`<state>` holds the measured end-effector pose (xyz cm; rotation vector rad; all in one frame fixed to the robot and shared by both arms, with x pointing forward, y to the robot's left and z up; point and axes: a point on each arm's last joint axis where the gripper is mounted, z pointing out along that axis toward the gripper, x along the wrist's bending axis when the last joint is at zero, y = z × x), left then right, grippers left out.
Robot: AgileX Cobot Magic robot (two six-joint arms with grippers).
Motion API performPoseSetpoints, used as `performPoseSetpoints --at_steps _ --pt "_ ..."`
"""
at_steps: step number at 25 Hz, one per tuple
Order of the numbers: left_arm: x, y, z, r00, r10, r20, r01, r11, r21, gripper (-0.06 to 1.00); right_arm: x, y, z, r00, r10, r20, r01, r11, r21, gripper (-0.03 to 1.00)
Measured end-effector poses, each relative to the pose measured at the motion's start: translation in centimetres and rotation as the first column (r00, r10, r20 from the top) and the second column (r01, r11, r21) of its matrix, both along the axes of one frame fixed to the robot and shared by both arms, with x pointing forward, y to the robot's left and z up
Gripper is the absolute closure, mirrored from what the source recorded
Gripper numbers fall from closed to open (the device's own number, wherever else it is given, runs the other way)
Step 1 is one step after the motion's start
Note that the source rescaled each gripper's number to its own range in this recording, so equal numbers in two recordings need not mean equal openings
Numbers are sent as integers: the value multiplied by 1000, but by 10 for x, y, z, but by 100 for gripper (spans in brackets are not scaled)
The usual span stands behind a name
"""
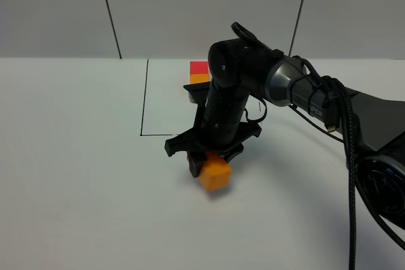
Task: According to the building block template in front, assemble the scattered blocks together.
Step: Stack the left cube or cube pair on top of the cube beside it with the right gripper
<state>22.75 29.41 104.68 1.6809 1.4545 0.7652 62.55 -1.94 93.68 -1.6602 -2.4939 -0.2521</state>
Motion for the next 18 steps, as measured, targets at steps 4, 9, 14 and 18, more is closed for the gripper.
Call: performPoseSetpoints --at_steps 4,9,14,18 --pt "0 0 0 1000 0 0 0 1000 0 24 17 -8 2 981 -185 55 182 982 56 96" --pt "0 0 0 1000 0 0 0 1000 0 24 27 -11 -2 944 -312 108 306 949 68 96" --pt "0 0 0 1000 0 0 0 1000 0 24 28 -12 -21 932 -351 88 350 936 29 96" --pt "0 0 0 1000 0 0 0 1000 1 24 24 -6 -26 940 -318 123 323 946 -19 96"
